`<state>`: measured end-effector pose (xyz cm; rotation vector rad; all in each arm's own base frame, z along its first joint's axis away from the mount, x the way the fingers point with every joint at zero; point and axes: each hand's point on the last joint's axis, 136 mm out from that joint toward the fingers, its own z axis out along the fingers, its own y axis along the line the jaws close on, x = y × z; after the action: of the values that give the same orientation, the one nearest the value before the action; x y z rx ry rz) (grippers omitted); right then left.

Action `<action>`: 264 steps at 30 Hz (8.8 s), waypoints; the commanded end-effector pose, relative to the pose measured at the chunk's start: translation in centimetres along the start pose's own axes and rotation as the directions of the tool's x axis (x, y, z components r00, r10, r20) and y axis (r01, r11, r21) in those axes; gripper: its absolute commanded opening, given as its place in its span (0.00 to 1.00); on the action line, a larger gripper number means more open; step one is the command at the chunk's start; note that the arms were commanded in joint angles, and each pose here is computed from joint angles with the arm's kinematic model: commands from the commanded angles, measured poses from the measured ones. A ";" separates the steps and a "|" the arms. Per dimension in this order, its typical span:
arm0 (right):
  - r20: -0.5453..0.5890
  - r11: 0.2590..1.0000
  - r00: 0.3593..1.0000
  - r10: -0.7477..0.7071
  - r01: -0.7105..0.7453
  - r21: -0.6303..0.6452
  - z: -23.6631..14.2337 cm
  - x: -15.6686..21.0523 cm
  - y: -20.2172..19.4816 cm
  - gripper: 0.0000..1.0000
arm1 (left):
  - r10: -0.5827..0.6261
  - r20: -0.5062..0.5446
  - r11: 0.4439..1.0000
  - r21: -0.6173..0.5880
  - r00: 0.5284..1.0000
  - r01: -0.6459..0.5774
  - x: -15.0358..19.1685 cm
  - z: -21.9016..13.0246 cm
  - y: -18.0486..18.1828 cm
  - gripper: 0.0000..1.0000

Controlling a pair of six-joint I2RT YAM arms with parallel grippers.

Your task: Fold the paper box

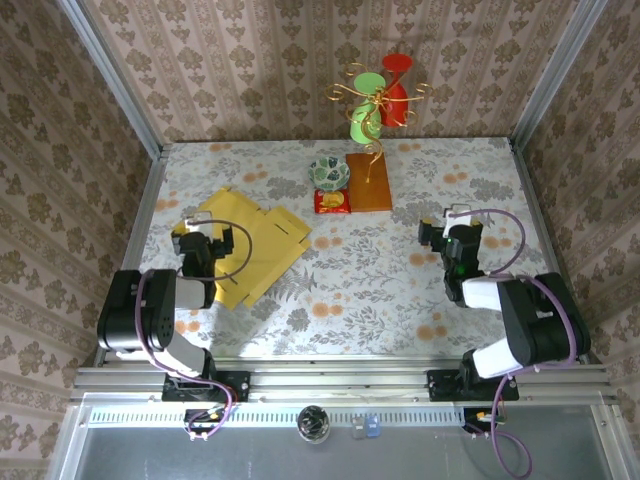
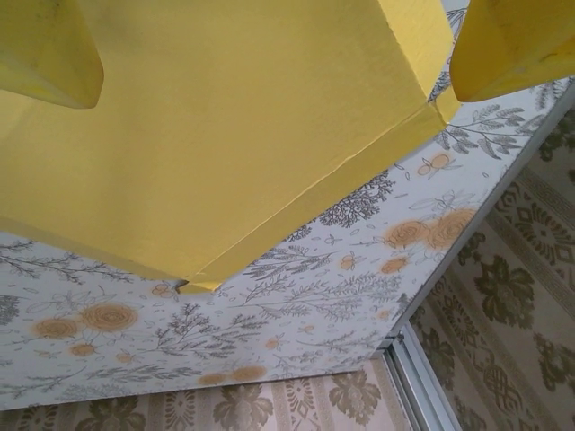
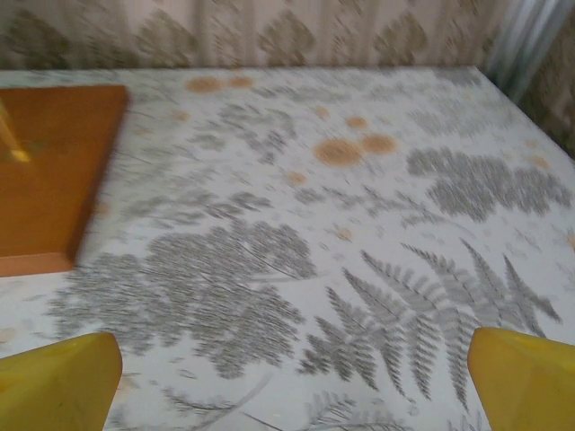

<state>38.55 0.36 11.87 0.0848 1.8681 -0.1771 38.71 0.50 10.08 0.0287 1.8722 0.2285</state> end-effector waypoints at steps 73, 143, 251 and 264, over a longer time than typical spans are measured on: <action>-0.859 0.510 0.250 0.446 -0.860 0.015 0.6 5.4 29.8 0.54 | -0.071 -0.936 0.970 0.015 0.345 0.241 10.4 -5.7 -9.1 0.39; -0.846 0.385 -0.057 0.531 -0.872 0.301 -5.0 -7.7 28.8 0.17 | 0.713 -0.165 0.687 0.354 0.681 -0.634 -4.3 -18.4 -17.0 0.00; -0.352 0.124 -0.157 0.923 -0.744 0.657 -17.3 -17.3 8.2 0.00 | 0.211 0.331 0.351 0.853 0.920 -0.387 -18.9 -22.7 -29.4 0.82; -0.422 0.103 -0.183 0.888 -0.815 0.570 -13.7 -17.1 10.2 0.06 | 0.155 0.267 0.376 0.874 0.951 -0.307 -19.0 -23.3 -28.6 0.00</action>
<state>31.11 12.67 31.09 1.8632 2.0742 0.8633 26.07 -33.61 27.49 1.1200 1.6604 -0.6047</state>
